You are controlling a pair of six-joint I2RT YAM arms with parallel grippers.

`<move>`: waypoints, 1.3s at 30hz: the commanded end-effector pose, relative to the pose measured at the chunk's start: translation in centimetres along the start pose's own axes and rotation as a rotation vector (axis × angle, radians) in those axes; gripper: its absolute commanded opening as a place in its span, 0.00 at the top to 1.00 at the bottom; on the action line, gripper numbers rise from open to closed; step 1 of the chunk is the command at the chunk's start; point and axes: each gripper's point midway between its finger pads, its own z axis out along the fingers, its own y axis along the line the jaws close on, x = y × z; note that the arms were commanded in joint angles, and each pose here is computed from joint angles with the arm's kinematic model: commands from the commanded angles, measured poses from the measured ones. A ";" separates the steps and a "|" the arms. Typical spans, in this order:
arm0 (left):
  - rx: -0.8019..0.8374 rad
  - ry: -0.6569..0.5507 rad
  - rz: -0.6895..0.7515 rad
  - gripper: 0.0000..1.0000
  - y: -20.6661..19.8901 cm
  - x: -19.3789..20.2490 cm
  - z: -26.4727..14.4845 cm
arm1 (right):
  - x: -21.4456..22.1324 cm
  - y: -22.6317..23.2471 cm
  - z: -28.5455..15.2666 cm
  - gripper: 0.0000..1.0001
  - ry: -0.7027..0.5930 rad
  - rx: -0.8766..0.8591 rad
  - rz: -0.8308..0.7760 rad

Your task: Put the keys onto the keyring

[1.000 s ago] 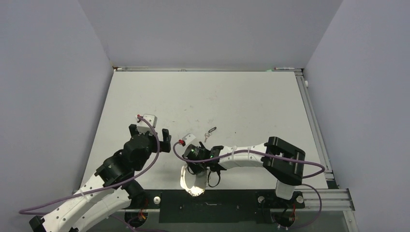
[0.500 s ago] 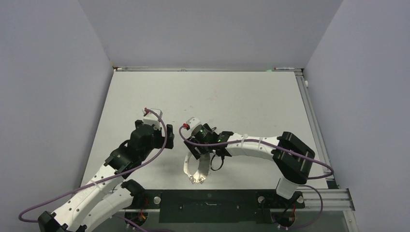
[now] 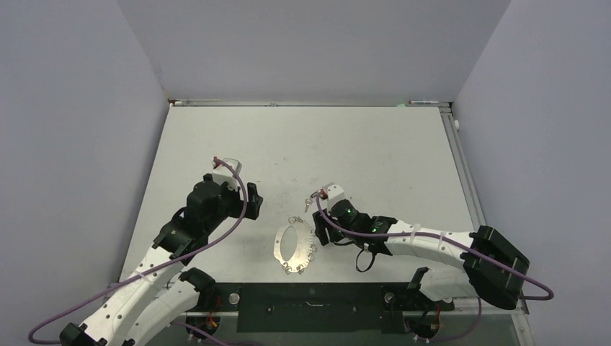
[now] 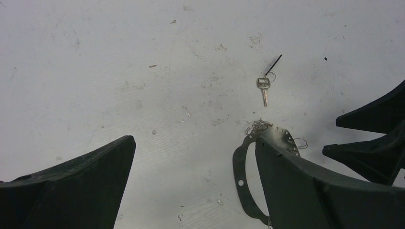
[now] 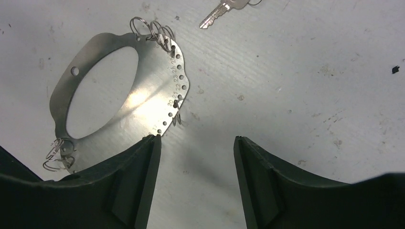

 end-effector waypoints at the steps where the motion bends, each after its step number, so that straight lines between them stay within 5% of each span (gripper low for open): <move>1: 0.073 -0.066 0.000 0.06 -1.4 -2.3 -0.2 | -3.0 1.1 0.8 0.43 -0.119 -0.085 0.088; 34: 0.082 -0.045 0.001 0.11 -1.4 -2.0 0.0 | 1.2 1.9 4.0 0.65 0.000 -0.165 0.084; 39: 0.083 -0.045 0.001 0.12 -1.4 -2.0 0.0 | 1.5 1.9 4.2 0.74 0.006 -0.165 0.078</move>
